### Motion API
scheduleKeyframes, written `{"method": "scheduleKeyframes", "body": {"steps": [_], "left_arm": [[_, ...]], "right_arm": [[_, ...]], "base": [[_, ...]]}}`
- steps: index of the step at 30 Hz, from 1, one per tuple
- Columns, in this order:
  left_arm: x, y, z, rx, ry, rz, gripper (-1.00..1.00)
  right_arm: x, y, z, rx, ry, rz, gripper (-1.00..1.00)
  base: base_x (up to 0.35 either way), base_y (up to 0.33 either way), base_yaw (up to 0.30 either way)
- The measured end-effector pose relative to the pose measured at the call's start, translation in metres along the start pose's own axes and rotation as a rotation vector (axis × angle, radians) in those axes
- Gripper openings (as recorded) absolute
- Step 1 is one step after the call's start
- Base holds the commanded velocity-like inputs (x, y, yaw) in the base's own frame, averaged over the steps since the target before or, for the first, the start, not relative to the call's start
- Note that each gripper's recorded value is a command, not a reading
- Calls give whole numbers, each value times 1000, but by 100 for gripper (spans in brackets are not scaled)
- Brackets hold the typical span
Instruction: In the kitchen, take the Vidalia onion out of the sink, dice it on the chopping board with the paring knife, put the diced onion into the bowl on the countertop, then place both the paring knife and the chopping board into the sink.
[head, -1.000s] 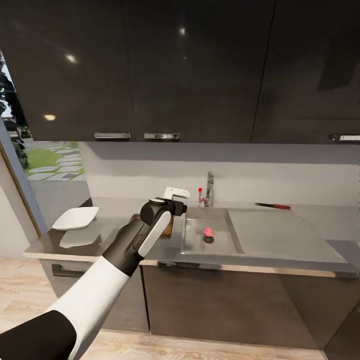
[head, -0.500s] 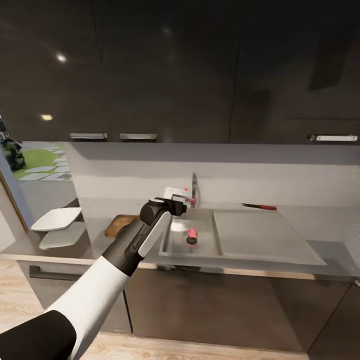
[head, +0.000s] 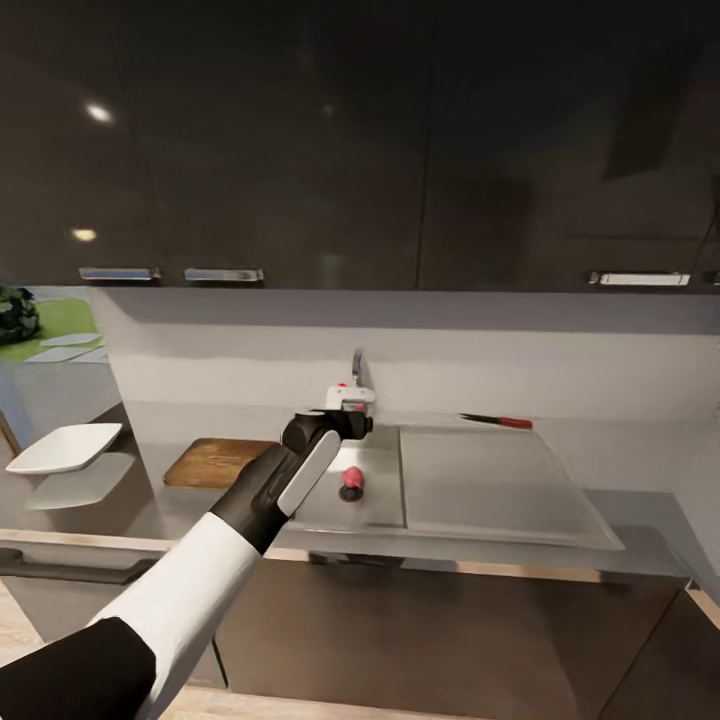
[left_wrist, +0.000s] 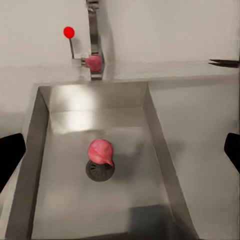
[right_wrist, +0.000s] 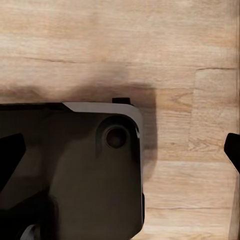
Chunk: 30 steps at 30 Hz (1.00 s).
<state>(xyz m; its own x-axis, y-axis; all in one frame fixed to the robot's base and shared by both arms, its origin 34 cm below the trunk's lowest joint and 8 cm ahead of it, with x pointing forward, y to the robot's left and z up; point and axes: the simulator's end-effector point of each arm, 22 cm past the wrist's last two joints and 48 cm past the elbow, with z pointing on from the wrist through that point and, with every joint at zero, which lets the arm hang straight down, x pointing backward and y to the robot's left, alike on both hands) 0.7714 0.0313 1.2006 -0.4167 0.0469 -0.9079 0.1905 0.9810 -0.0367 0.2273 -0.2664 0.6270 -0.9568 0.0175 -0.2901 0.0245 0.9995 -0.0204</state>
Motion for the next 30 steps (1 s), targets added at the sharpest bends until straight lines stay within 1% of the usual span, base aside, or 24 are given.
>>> {"method": "scheduleKeyframes", "body": {"steps": [1, 3, 6, 19, 27, 30], "left_arm": [[4, 1, 4, -1, 5, -15, 100], [10, 4, 8, -6, 14, -28, 100], [17, 8, 12, -14, 24, -36, 100], [29, 14, 21, -26, 46, -36, 100], [51, 23, 32, -45, 90, -36, 100], [56, 26, 38, -54, 88, -48, 100]], "right_arm": [[0, 0, 0, 1, 1, 0, 100], [1, 2, 0, -1, 2, 1, 100], [1, 6, 0, -5, 3, 2, 100], [6, 12, 0, -12, 18, 3, 100], [11, 12, 0, -12, 31, 3, 100], [13, 12, 0, -12, 35, 3, 100]], "base": [[130, -135, 0], [75, -78, 0], [29, -30, 0], [3, -3, 0], [0, 0, 0], [0, 0, 0]]}}
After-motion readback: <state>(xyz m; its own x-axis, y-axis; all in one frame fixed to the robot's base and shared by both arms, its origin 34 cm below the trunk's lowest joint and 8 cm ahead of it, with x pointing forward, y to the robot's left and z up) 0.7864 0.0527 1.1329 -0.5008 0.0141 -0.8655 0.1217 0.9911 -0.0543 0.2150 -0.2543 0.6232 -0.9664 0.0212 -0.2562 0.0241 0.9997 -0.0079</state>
